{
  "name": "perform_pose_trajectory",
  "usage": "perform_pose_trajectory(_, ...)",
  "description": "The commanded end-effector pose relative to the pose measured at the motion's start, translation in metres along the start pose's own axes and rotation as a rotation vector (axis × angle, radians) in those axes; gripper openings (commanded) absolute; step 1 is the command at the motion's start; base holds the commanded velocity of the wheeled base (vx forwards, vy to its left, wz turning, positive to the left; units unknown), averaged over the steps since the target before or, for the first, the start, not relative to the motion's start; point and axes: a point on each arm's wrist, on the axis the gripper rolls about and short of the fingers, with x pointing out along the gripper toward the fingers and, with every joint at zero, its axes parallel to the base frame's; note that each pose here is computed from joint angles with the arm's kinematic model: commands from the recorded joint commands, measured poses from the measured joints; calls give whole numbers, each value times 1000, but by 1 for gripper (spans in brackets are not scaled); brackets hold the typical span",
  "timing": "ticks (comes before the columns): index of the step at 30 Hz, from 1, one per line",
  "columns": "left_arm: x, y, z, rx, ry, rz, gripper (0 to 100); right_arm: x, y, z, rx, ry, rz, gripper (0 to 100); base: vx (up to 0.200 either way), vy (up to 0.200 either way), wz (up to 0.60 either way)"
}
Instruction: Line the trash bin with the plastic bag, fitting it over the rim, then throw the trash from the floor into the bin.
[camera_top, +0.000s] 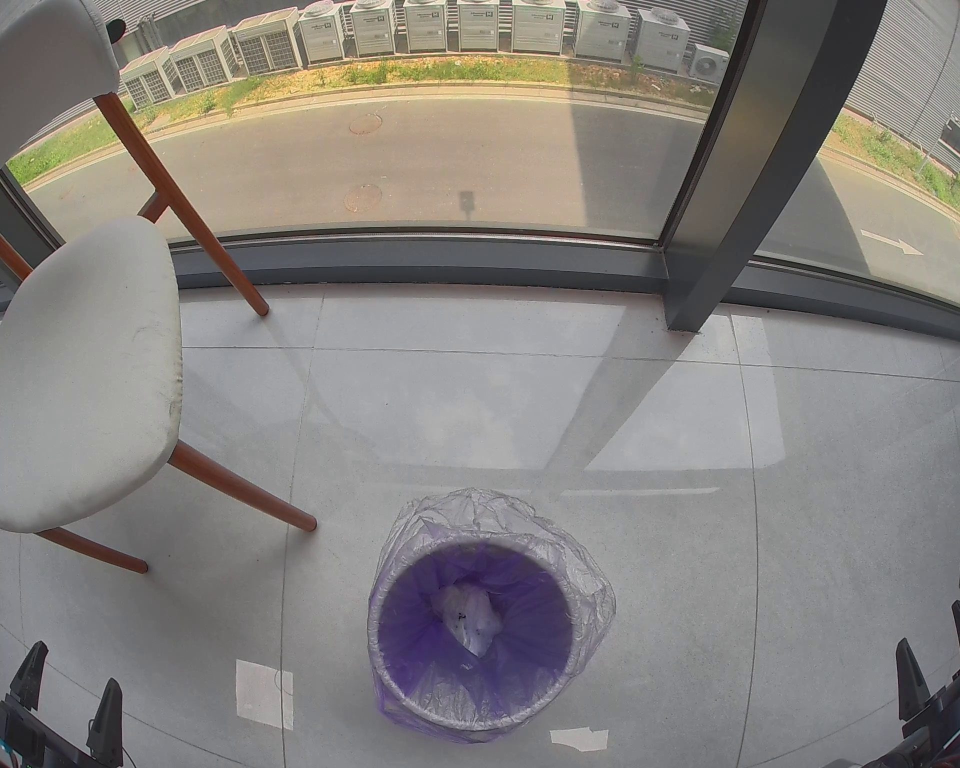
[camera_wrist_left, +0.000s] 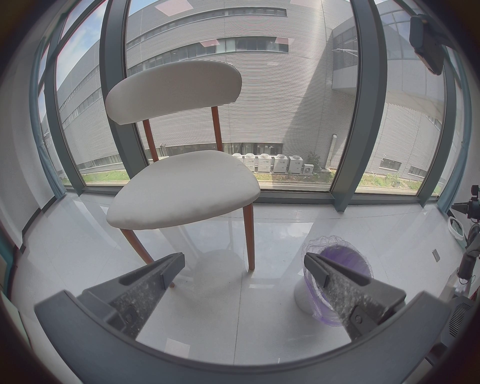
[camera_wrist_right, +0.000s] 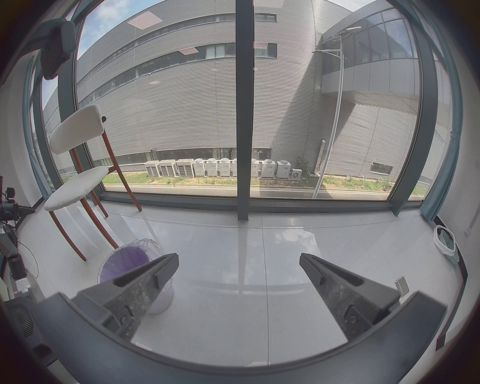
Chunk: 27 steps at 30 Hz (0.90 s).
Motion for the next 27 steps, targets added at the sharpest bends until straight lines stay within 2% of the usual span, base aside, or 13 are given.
perform_pose_trajectory(1,2,0,-5,3,24,1,100,0,0,-5,1,4,0,100,0,0,0)
perform_pose_trajectory(27,2,0,-5,-3,21,-2,100,0,0,-4,7,2,2,100,0,0,0)
